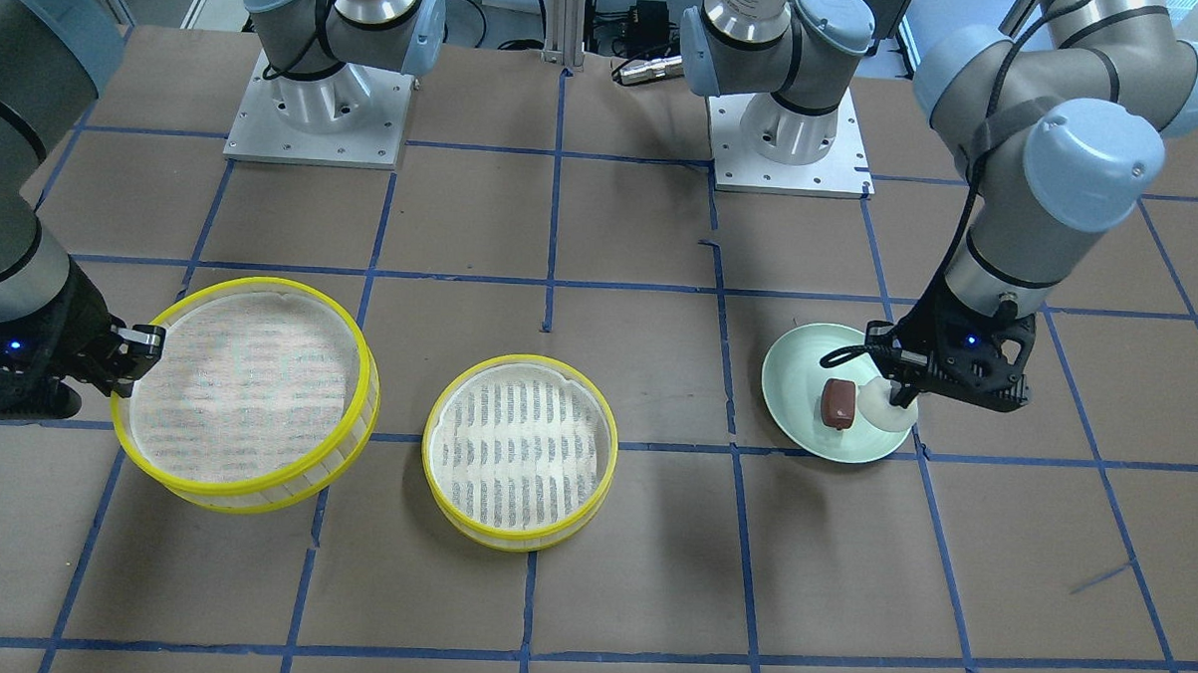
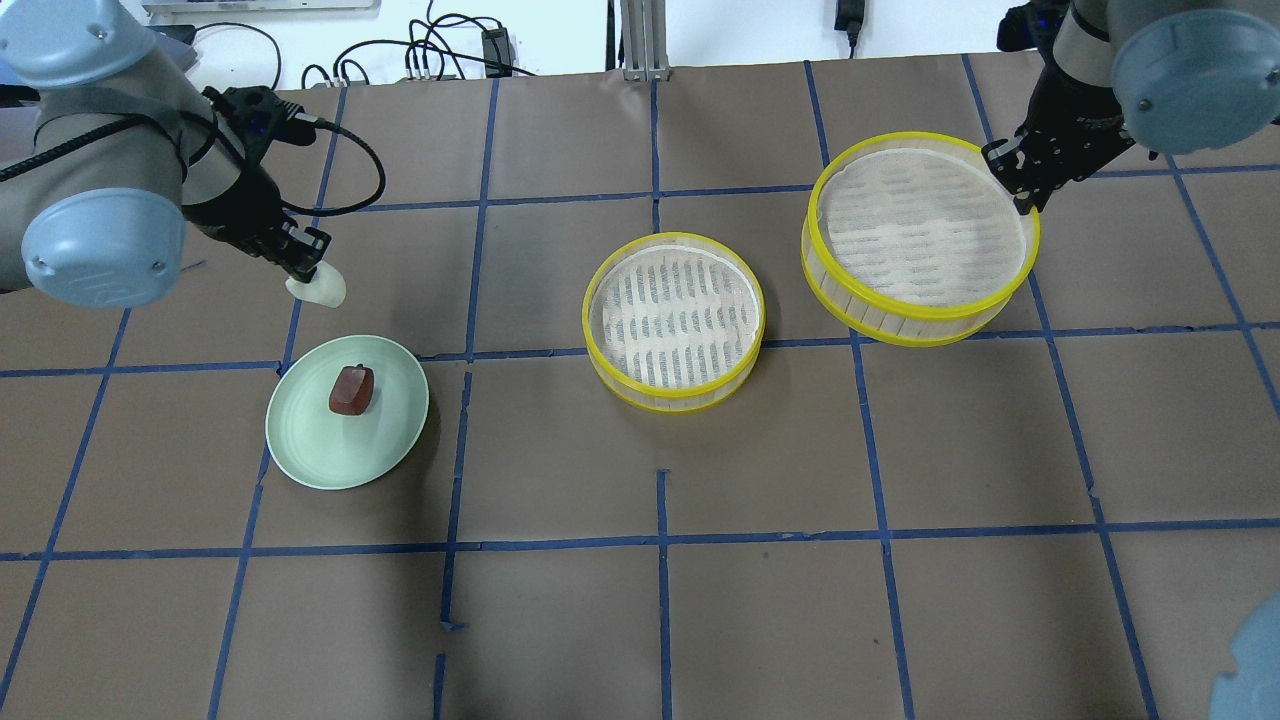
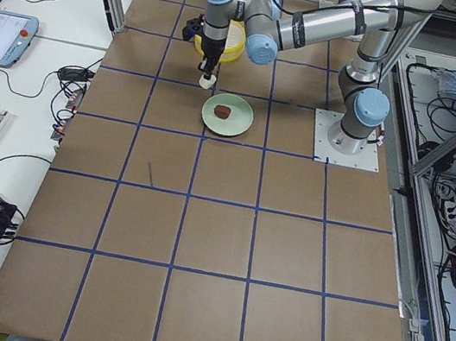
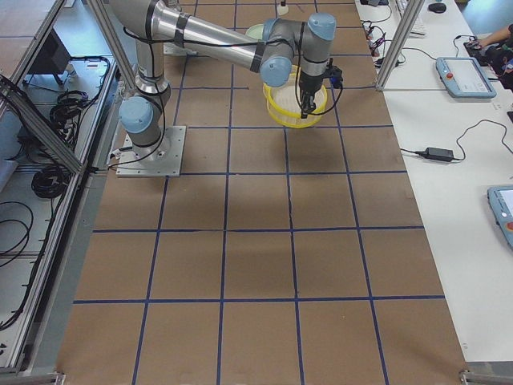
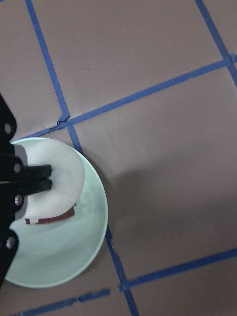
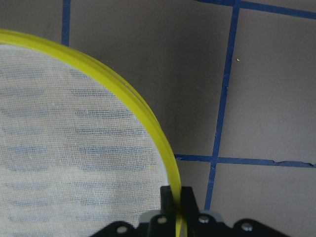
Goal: Place buns in different layers of steamer
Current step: 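Carry the white bun with the left gripper over the lower steamer tier, then lower the white bun into the lower tier and open the left gripper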
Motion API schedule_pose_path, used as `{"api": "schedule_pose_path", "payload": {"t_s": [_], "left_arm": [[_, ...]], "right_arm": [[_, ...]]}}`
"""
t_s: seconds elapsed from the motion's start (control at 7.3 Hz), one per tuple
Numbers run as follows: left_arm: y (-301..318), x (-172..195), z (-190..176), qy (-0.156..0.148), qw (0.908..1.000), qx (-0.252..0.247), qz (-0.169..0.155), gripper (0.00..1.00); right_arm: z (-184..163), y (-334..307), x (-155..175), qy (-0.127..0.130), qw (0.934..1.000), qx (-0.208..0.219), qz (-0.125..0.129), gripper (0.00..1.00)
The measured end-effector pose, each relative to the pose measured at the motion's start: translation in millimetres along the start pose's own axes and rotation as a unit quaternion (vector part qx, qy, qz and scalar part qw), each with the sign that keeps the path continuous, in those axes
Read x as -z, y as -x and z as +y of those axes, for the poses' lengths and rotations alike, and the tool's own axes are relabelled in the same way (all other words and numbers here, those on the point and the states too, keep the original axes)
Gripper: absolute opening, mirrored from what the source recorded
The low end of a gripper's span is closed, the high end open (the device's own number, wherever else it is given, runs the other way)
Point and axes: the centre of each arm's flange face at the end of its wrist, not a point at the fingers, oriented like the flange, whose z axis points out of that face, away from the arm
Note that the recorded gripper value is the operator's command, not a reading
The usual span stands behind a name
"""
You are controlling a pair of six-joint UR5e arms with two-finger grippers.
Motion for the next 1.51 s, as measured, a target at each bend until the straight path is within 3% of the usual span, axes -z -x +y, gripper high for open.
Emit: {"api": "schedule_pose_path", "payload": {"t_s": [0.27,0.55,0.68,0.82,1.23,1.51], "left_arm": [[-79,-4,-19,-0.017,0.9953,0.081,0.051,0.01],[-172,-38,-47,-0.041,0.9847,0.140,0.095,0.01],[-217,-61,-57,-0.051,0.9784,0.167,0.110,0.36],[-249,-77,-62,-0.052,0.9731,0.190,0.120,0.99],[-274,-84,-70,-0.058,0.9693,0.202,0.127,1.00],[-243,-74,-73,-0.083,0.9838,0.127,0.095,1.00]], "right_arm": [[0,1,-2,0.000,1.0000,-0.005,-0.006,0.03],[-1,2,-2,-0.001,0.9999,-0.007,-0.011,0.03],[-1,2,-2,-0.001,0.9999,-0.007,-0.011,0.03],[0,2,-3,0.000,0.9999,-0.008,-0.012,0.03],[1,4,-6,0.004,0.9998,-0.011,-0.016,0.03],[1,4,-5,0.002,0.9997,-0.014,-0.019,0.03]]}}
